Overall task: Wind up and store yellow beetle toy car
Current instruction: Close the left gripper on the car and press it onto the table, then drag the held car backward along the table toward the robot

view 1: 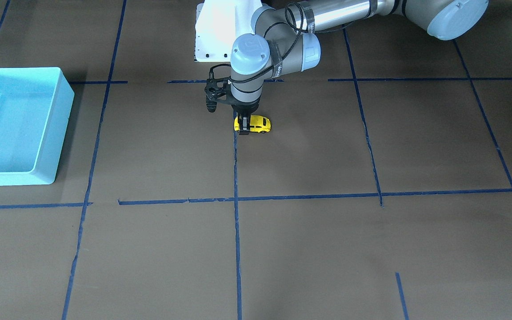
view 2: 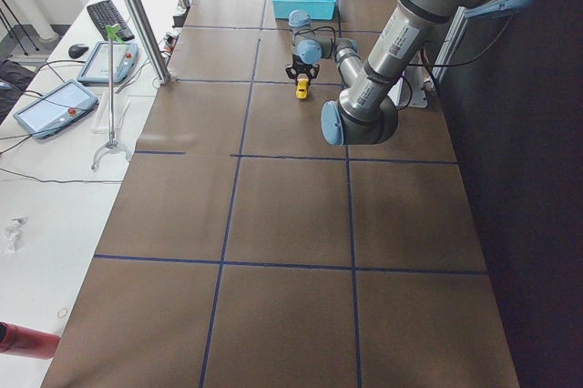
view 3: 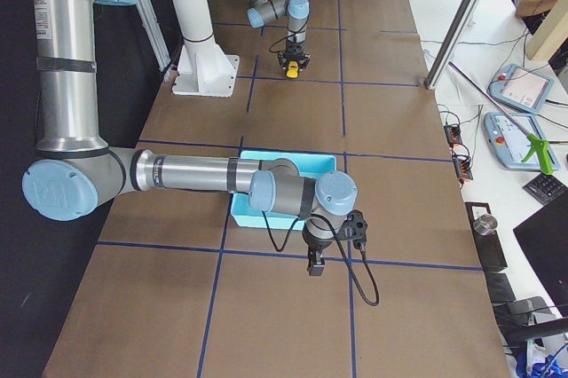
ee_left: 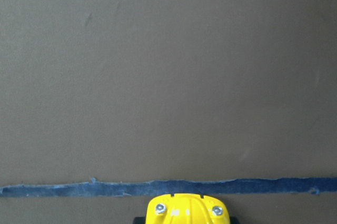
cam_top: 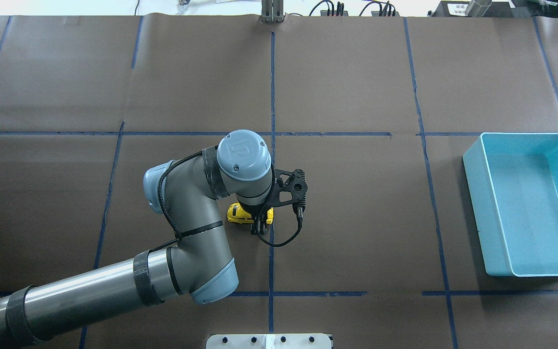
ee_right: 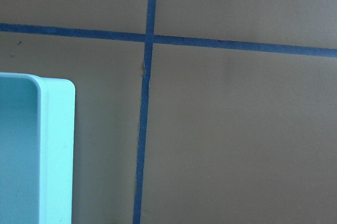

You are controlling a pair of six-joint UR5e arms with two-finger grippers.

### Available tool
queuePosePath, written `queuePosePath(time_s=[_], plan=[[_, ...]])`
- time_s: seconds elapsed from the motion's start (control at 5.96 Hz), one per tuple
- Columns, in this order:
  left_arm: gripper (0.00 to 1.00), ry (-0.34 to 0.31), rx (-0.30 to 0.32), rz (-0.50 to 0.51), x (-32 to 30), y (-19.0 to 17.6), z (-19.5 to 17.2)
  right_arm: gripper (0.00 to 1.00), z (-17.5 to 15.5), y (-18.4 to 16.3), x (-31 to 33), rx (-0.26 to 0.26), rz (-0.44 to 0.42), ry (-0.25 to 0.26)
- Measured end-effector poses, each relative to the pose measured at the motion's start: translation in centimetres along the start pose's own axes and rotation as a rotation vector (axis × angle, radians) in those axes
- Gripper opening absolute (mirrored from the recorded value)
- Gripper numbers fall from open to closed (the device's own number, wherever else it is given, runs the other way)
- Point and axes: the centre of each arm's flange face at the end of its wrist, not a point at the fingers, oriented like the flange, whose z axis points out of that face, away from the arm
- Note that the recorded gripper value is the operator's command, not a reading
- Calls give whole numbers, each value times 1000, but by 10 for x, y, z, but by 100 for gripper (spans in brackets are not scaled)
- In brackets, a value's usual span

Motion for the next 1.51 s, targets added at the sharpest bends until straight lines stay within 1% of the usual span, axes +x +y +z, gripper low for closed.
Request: queuePosePath(time_s=[0.67,1.17,1.51], plan=[[0,-76,155,44,-16,17,-14,100,2,0,2,-4,4,0],[0,-101,212,62,-17,51,0,100,2,1,2,-5,5,0],[0,-115,252,72,-21,81,3,100,4,1,5,-10,9,6]])
